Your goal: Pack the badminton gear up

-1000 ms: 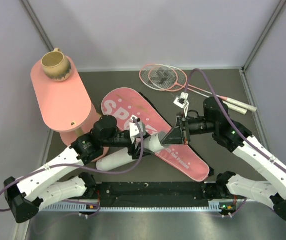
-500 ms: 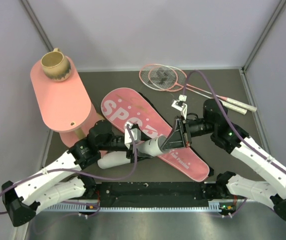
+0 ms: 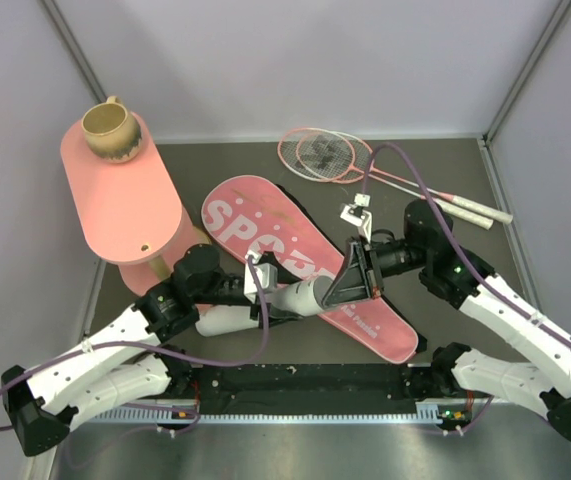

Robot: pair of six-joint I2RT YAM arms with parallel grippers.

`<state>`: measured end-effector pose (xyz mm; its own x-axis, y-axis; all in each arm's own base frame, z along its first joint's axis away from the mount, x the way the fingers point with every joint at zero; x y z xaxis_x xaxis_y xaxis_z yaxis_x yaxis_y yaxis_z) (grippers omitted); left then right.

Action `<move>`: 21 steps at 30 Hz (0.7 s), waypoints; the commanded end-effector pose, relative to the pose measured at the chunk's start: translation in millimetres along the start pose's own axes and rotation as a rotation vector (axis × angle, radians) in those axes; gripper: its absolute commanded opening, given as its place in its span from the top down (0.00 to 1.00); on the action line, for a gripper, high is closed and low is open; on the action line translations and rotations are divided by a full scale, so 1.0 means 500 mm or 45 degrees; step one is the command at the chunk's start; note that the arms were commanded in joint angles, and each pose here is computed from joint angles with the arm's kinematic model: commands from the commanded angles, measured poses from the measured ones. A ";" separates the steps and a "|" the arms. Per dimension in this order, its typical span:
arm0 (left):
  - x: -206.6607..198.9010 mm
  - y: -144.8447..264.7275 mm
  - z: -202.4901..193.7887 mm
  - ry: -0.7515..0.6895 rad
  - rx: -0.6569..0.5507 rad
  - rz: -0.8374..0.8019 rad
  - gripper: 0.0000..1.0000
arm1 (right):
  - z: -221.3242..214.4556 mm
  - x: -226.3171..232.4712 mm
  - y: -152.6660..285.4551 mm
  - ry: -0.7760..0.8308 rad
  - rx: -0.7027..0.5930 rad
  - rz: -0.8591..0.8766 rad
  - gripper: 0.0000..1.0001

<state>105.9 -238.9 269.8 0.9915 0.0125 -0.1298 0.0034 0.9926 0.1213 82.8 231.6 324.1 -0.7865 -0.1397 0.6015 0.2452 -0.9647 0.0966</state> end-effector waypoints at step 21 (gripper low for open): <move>-0.017 0.005 0.087 -0.200 -0.226 -0.054 1.00 | -0.007 -0.081 -0.044 0.008 -0.264 -0.133 1.00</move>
<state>111.3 -237.5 274.1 0.9903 0.0535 -0.1278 -0.0403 0.9938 0.1040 91.7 243.6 314.4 -0.8251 -0.0971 0.5566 0.1047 -0.9943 -0.0183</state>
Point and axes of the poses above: each gripper's point midway between its finger pads, its own y axis back along the fingers, its own x axis along the line the jaws close on, z = x × y, the point moved 5 cm from there along y, back along the fingers, and after that the axes turned 13 degrees about y, right-handed, at the moved point
